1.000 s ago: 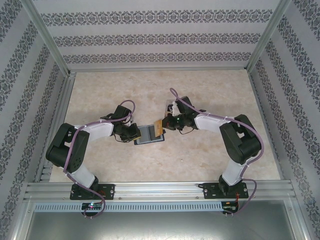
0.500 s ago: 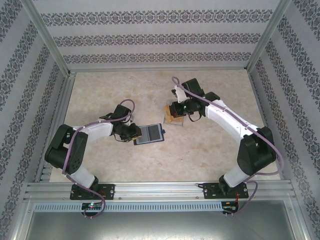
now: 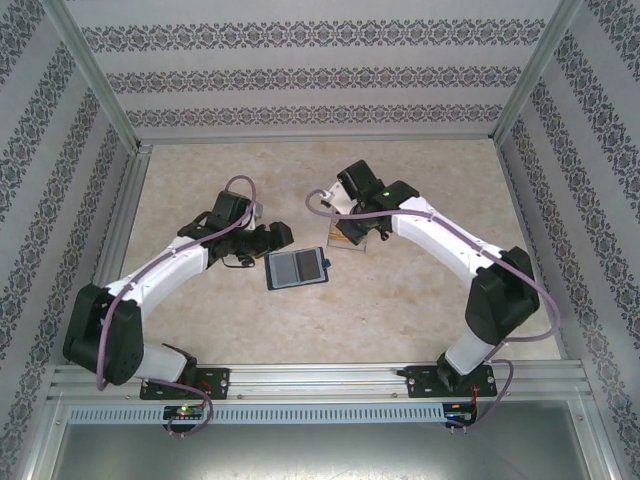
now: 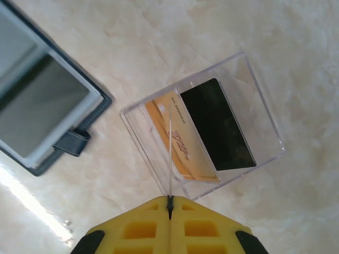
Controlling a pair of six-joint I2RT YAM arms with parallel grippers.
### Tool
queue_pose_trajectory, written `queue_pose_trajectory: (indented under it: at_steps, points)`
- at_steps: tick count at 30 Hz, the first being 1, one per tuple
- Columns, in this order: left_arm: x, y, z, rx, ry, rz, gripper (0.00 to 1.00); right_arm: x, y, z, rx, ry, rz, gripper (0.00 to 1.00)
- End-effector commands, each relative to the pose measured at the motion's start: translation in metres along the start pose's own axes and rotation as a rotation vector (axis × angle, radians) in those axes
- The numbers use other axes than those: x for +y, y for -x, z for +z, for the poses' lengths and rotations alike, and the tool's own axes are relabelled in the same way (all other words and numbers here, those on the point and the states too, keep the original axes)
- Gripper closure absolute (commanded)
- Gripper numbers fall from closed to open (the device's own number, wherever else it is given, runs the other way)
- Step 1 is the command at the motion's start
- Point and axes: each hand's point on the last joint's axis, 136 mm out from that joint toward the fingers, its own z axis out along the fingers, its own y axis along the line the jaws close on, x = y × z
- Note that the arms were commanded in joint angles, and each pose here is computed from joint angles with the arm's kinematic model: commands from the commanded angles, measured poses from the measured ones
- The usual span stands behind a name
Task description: Take the credit cards out of the card holder
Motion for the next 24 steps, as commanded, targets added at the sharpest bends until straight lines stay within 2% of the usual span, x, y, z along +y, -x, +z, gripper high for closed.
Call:
queue_pose_trajectory:
  at_steps: [1, 11, 24]
  points:
    - [0.011, -0.001, -0.01, -0.007, 0.051, -0.012, 0.05, -0.004, 0.001, 0.009, 0.058, -0.079, -0.192, 1.0]
    - [0.022, -0.008, -0.014, -0.006, 0.066, -0.032, 0.05, -0.009, 0.004, 0.029, 0.084, -0.123, -0.294, 1.0]
    - [0.024, -0.01, -0.014, -0.001, 0.069, -0.035, 0.05, 0.004, -0.018, 0.056, 0.13, -0.047, -0.326, 1.0]
